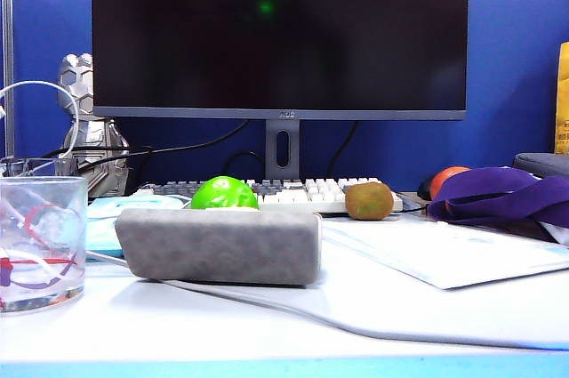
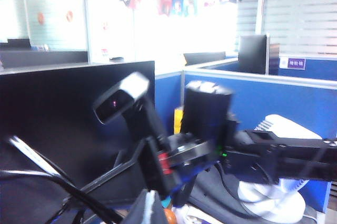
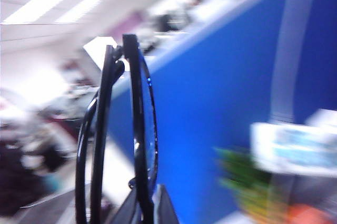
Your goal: Pick up the glasses, fold the temples of the glasses, place the glasses into the glasses case, and finally close the glasses case.
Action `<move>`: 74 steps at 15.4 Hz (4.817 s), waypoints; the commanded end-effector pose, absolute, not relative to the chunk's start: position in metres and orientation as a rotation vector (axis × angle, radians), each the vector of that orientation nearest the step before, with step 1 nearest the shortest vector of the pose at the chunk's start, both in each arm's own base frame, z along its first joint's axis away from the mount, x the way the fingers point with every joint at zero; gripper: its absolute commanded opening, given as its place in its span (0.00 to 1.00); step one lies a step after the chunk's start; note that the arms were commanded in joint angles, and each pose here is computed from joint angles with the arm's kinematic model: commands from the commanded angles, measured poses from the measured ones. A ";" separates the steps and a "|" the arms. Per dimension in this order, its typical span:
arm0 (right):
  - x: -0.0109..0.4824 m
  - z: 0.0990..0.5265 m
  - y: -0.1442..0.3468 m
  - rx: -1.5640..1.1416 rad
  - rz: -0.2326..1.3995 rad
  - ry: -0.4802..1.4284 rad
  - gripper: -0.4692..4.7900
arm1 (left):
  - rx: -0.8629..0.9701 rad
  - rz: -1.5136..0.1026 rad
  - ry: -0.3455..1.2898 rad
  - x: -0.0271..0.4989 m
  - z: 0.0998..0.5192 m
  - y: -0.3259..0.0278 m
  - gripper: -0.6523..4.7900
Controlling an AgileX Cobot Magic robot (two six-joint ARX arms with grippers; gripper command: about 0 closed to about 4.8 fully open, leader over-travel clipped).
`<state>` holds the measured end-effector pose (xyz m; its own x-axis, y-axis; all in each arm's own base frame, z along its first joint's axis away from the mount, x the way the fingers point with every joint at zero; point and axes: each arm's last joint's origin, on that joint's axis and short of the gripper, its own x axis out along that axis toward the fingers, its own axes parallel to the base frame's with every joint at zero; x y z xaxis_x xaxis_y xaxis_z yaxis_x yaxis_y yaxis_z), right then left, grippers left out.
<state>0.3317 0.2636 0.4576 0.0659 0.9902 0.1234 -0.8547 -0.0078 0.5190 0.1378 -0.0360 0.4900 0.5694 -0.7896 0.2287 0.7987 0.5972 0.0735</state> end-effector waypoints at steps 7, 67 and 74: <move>0.334 0.394 0.234 -0.058 1.131 0.613 0.09 | -0.060 -0.881 -0.220 0.138 0.488 -0.035 0.11; 0.305 0.179 0.272 -0.396 1.419 1.184 0.39 | -0.028 -0.825 0.023 0.163 0.458 -0.037 0.11; 0.301 0.204 0.271 -0.476 1.363 1.089 0.44 | -0.015 -0.825 0.029 0.165 0.456 -0.037 0.11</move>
<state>0.3017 0.2711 0.1958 -0.1744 0.5211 -0.8355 -0.9196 0.2171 0.3274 0.1650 -0.0370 0.4558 0.6788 -0.7341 -0.0188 0.7333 0.6790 -0.0357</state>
